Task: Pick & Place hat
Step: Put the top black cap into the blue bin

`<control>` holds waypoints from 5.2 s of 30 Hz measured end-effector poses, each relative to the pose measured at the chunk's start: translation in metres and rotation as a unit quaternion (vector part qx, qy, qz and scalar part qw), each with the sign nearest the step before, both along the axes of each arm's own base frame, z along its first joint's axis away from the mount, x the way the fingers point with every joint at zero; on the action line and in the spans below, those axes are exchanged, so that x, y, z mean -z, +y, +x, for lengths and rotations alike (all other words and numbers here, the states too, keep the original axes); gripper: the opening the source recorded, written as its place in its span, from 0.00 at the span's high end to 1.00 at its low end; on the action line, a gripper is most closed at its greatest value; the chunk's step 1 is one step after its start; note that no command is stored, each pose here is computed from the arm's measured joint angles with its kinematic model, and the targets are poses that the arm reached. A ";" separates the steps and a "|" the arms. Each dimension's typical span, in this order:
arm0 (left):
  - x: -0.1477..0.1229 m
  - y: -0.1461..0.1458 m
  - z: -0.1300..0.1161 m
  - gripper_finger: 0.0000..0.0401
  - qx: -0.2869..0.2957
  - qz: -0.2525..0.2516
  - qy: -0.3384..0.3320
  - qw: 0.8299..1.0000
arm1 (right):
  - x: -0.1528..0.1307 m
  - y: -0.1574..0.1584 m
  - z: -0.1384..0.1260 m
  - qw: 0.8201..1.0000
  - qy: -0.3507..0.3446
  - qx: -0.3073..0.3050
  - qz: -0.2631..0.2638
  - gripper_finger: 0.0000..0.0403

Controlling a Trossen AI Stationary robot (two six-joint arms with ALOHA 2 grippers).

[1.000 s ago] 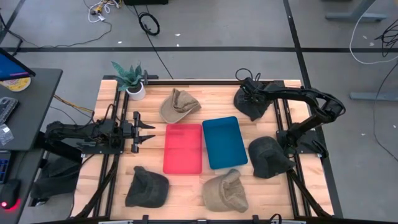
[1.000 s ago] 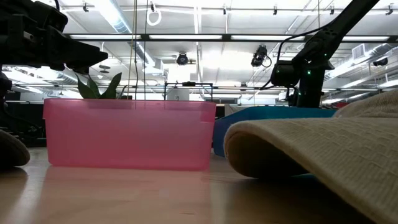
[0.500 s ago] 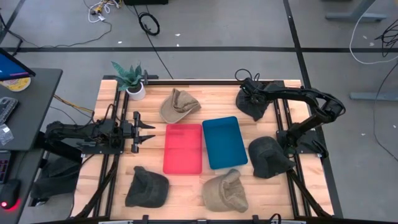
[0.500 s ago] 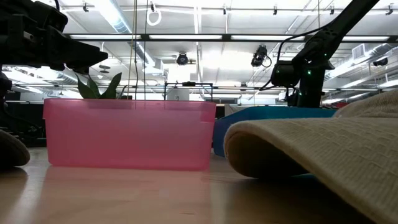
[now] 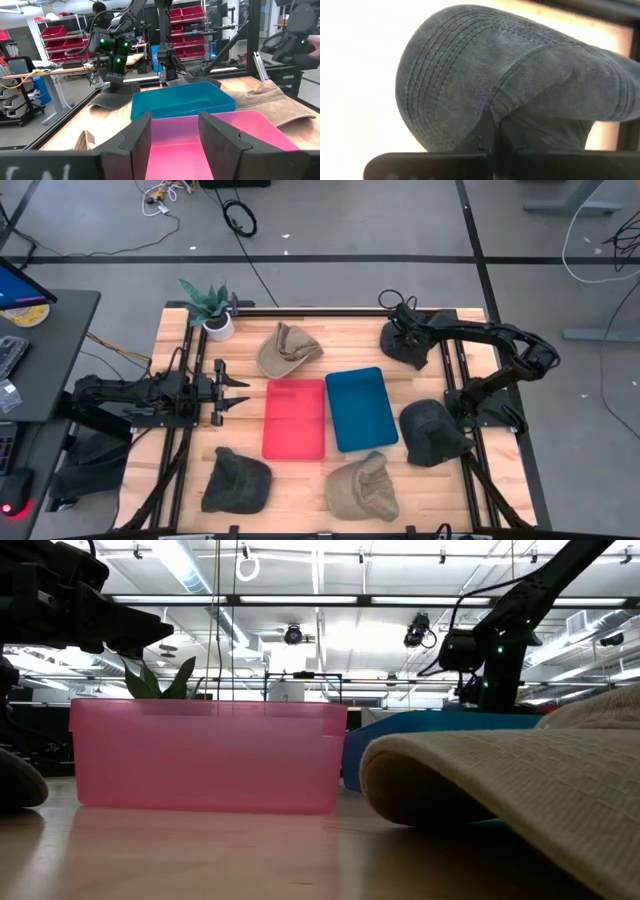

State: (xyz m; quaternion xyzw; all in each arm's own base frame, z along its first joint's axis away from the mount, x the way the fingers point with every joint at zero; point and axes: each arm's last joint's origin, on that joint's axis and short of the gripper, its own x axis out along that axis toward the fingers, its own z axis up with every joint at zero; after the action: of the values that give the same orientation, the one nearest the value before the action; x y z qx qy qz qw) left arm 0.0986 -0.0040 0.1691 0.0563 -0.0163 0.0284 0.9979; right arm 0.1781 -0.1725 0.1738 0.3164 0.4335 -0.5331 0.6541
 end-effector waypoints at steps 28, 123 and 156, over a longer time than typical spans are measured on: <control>0.000 0.000 0.000 0.59 0.000 0.000 0.000 1.000 | -0.111 0.078 -0.003 0.929 -0.187 -0.218 -0.232 1.00; 0.000 0.000 0.000 0.59 0.000 0.000 0.000 1.000 | -0.001 0.183 0.096 0.647 -0.096 -0.757 -0.002 0.80; 0.000 0.000 0.000 0.59 0.000 0.000 0.000 1.000 | -0.066 0.180 0.067 0.718 -0.202 -0.663 -0.058 0.48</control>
State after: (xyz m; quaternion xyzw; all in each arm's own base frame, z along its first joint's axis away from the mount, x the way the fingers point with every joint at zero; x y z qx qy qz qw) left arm 0.0985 -0.0040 0.1692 0.0563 -0.0164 0.0285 0.9979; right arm 0.2448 0.0080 0.2396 0.0096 0.3580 0.0894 0.9294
